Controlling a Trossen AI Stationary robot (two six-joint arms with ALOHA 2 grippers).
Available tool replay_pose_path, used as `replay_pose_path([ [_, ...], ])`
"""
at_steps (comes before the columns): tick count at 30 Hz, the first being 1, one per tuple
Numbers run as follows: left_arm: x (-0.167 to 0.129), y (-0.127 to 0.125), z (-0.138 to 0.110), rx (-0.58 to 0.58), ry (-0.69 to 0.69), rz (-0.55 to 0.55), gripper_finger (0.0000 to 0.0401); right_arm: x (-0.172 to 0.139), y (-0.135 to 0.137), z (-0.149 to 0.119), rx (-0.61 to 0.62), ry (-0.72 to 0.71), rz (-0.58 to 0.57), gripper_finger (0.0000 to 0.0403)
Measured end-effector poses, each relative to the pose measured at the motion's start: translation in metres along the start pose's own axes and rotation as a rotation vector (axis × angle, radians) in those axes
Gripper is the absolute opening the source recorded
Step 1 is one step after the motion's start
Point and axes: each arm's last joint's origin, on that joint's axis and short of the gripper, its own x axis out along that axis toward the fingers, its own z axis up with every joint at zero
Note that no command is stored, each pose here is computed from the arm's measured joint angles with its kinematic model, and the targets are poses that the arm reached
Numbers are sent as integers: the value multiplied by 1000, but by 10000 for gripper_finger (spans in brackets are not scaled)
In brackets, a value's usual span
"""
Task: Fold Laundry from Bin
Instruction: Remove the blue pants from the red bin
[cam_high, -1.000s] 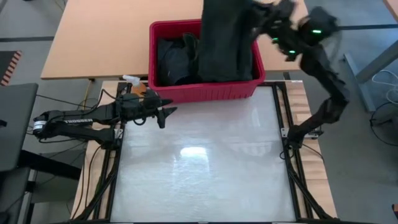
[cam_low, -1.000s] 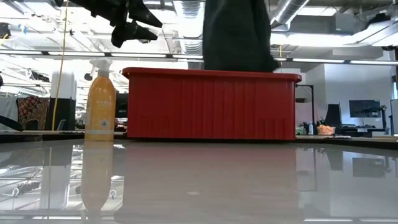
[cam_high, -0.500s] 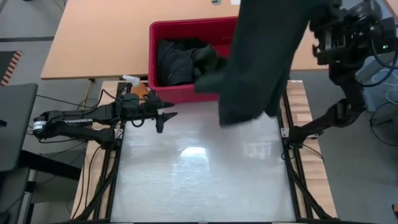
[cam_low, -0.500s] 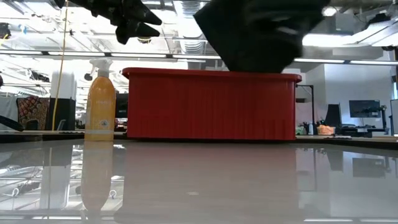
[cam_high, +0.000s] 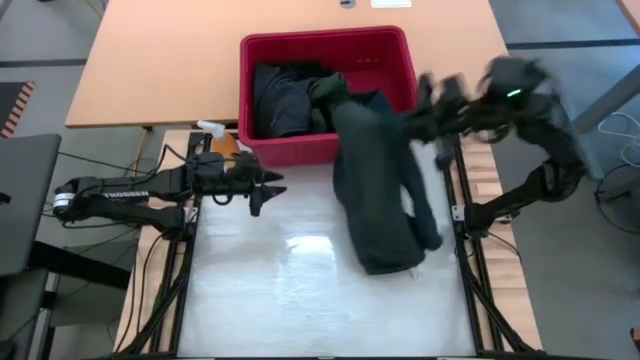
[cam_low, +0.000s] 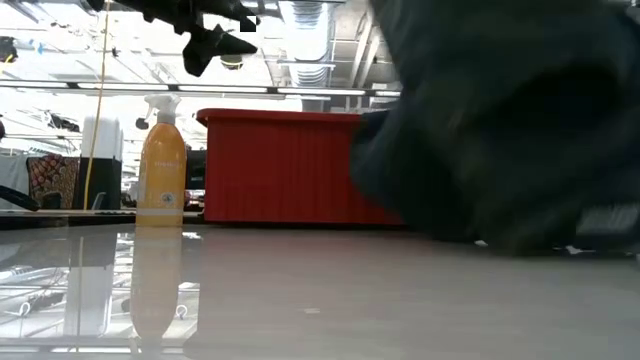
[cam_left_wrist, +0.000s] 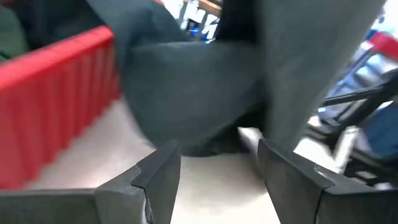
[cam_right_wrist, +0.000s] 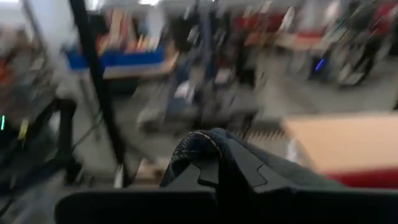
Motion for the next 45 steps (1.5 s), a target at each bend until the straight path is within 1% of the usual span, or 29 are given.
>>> replay_pose_path([
  [2, 0, -8, -2, -43, 5, -37, 203, 11, 1, -21, 12, 64, 59, 31],
  [4, -1, -17, -6, -72, 6, -50, 203, 18, 1, -44, 29, 102, 128, 29],
  [7, 2, -35, -16, -105, -3, -24, 203, 29, 1, -82, 82, 117, 217, 29],
  [9, 7, -47, -27, -120, 3, 5, 203, 35, 1, -111, 114, 147, 239, 30],
  [11, 15, -61, -40, -129, 6, 11, 203, 38, 0, -138, 132, 197, 211, 31],
  [13, 27, -76, -55, -140, 3, -4, 203, 37, -2, -158, 138, 245, 141, 31],
  [15, 41, -90, -72, -141, -4, -34, 203, 35, -6, -173, 133, 294, 46, 30],
  [16, 49, -96, -81, -135, -12, -52, 203, 33, -9, -178, 126, 311, -19, 29],
  [18, 63, -105, -97, -98, -30, -88, 203, 32, -15, -185, 104, 336, -152, 30],
  [20, 76, -109, -109, -55, -38, -100, 203, 30, -21, -187, 81, 347, -310, 31],
  [23, 94, -118, -115, 38, -30, -98, 203, 27, -29, -184, 48, 326, -515, 31],
  [25, 106, -123, -115, 148, -17, -97, 203, 25, -34, -183, 44, 320, -600, 30],
  [28, 127, -129, -111, 331, 8, -75, 203, 25, -40, -186, 95, 321, -649, 32],
  [31, 150, -133, -100, 525, 38, -33, 203, 25, -46, -190, 143, 340, -685, 35],
  [33, 167, -135, -93, 612, 86, -40, 203, 24, -50, -192, 162, 356, -705, 35],
  [36, 191, -137, -83, 681, 197, -94, 203, 24, -52, -194, 178, 372, -717, 41],
  [39, 212, -137, -76, 742, 323, -112, 203, 24, -52, -195, 177, 383, -717, 54],
  [41, 226, -134, -79, 779, 415, -106, 203, 24, -51, -195, 177, 385, -714, 66],
  [45, 251, -127, -89, 809, 564, -67, 203, 24, -50, -196, 177, 395, -704, 96],
])
